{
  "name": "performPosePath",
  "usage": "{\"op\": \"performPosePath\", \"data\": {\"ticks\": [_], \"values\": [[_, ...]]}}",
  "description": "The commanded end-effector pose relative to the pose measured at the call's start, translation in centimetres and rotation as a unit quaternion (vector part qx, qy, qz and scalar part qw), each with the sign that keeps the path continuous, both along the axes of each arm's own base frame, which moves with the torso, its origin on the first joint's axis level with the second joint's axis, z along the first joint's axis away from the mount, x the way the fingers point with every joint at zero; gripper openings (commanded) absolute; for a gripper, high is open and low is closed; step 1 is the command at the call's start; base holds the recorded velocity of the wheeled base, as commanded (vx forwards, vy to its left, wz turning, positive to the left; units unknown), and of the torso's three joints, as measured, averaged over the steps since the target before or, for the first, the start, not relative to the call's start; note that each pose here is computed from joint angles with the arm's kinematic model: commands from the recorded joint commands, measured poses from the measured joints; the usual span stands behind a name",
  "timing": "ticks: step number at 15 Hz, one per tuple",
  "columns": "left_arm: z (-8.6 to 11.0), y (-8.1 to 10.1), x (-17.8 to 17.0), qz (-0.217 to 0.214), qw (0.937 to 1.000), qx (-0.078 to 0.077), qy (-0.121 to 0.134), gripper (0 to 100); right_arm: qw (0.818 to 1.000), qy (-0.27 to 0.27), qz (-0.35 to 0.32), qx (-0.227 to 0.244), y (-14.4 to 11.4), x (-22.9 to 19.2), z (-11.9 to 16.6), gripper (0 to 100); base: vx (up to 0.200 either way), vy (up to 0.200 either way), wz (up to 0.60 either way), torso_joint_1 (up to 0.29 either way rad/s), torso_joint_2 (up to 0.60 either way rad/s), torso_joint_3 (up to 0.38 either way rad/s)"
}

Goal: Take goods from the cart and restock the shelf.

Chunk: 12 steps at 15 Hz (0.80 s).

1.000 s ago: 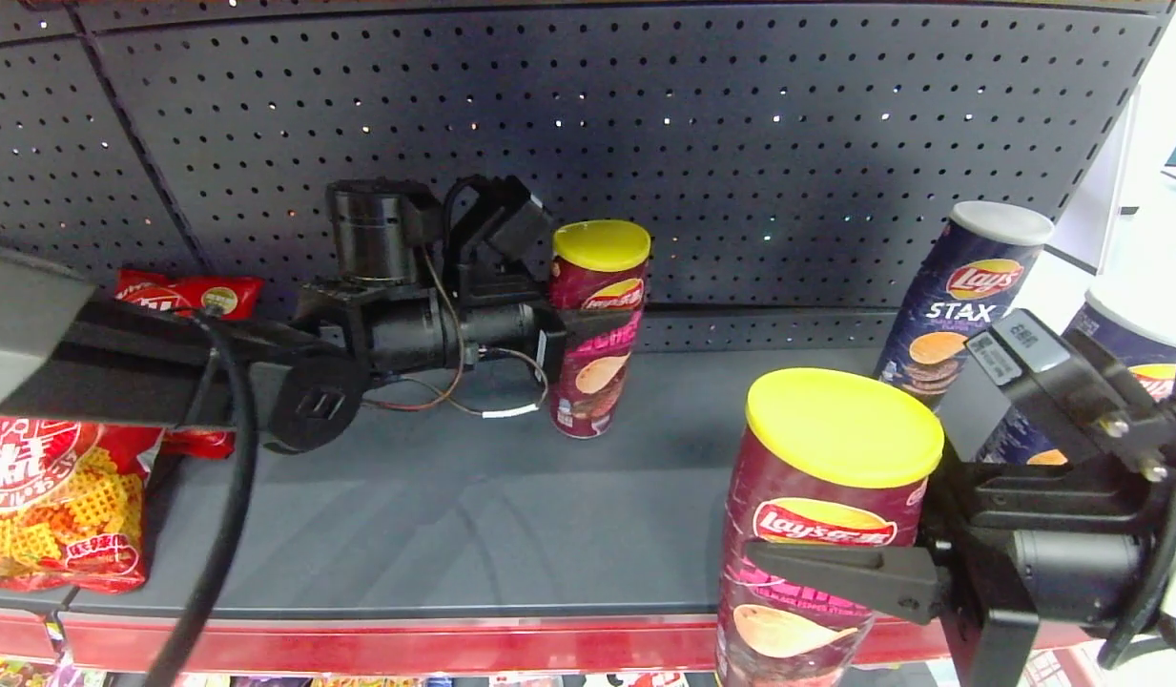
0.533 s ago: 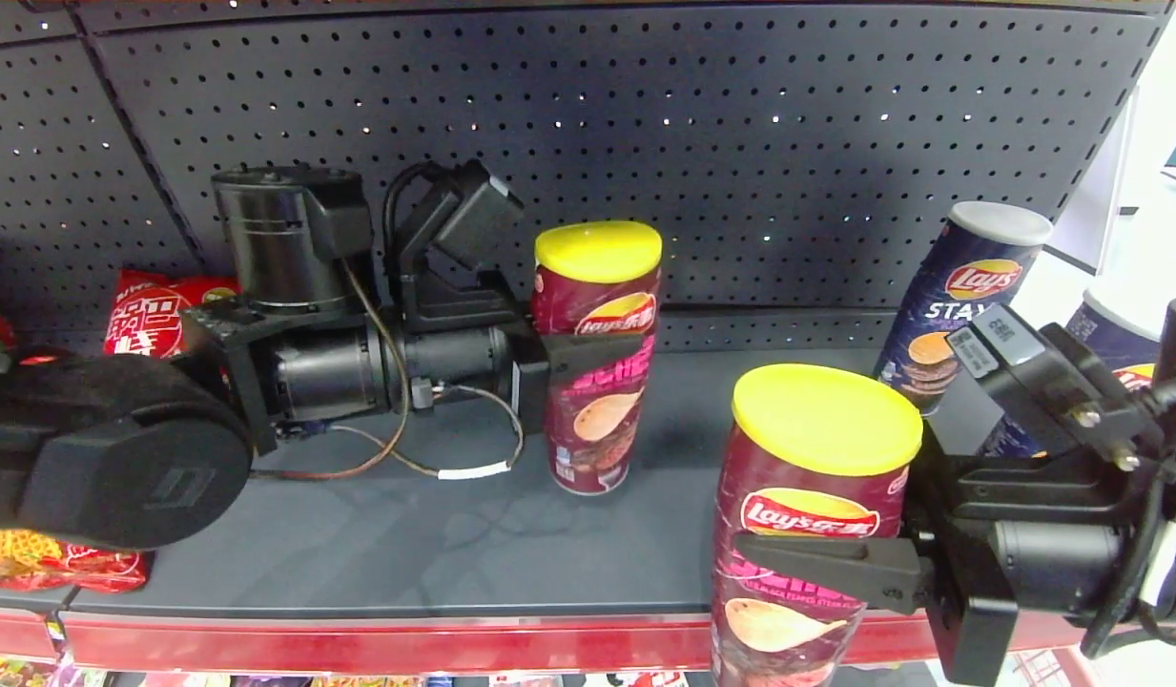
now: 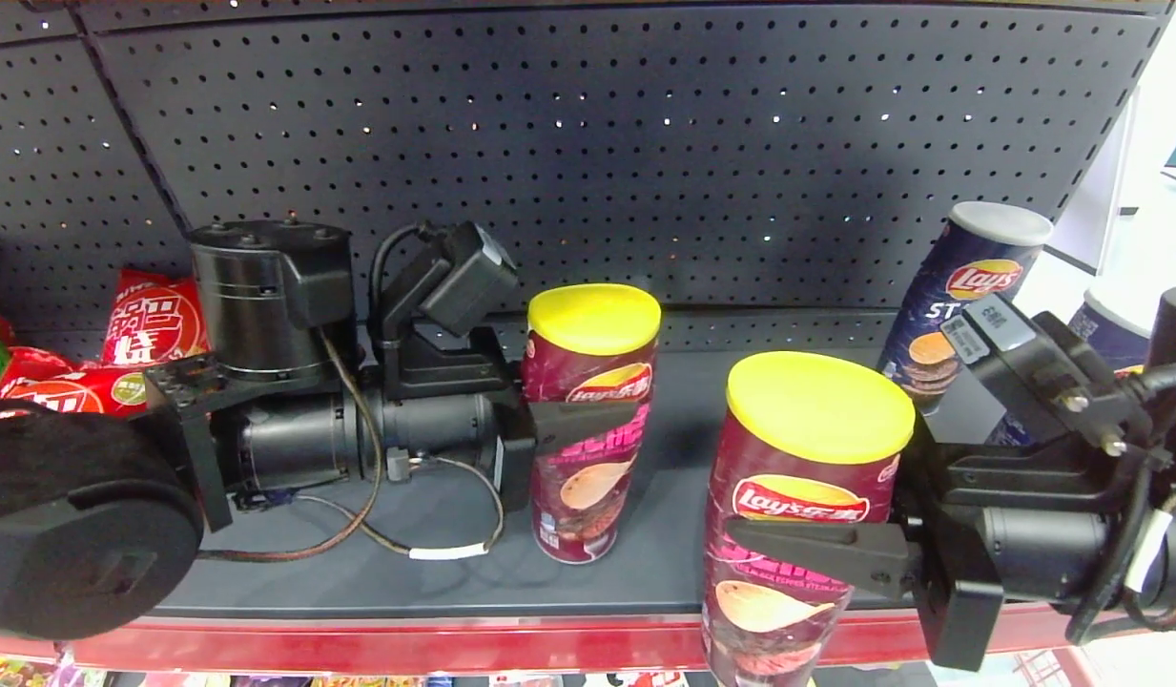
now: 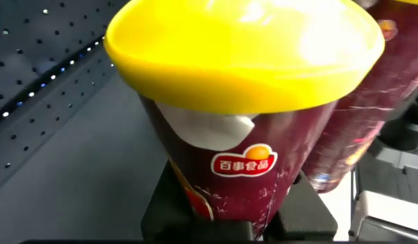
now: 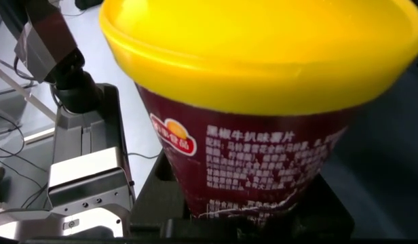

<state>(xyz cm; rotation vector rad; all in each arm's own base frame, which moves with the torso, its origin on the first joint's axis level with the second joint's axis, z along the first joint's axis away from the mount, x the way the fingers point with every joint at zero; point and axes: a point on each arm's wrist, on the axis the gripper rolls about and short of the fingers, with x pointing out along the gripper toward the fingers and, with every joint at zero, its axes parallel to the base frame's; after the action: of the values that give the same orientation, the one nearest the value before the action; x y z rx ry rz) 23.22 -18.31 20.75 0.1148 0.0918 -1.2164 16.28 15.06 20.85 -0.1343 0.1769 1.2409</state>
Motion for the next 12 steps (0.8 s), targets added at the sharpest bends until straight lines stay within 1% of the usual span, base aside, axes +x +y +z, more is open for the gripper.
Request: {"op": "performPosePath", "data": {"ticks": [1, 6, 10, 12], "values": [[-0.3, -0.1, -0.4, -0.005, 1.0000, 0.003, 0.005, 0, 1.000, 0.001, 0.001, -0.001, 0.0, 0.0, -0.1, 0, 0.000, 0.000, 0.00, 0.000, 0.00, 0.000], [-1.3, -0.8, -0.5, -0.015, 0.9996, 0.013, 0.018, 0, 1.000, 0.000, 0.001, 0.000, 0.0, 0.0, 0.0, 0, 0.000, 0.000, 0.00, 0.000, 0.00, 0.000], [-1.5, -0.4, 0.2, 0.003, 0.9997, 0.016, 0.019, 0, 1.000, 0.001, 0.001, -0.001, -0.1, -0.1, -0.1, 0, 0.000, 0.000, 0.00, 0.000, 0.00, 0.000], [-1.5, -0.2, 0.7, 0.011, 0.9998, 0.013, 0.014, 0, 1.000, 0.001, 0.001, -0.001, -0.1, -0.1, -0.1, 0, 0.000, 0.000, 0.00, 0.000, 0.00, 0.000]]}}
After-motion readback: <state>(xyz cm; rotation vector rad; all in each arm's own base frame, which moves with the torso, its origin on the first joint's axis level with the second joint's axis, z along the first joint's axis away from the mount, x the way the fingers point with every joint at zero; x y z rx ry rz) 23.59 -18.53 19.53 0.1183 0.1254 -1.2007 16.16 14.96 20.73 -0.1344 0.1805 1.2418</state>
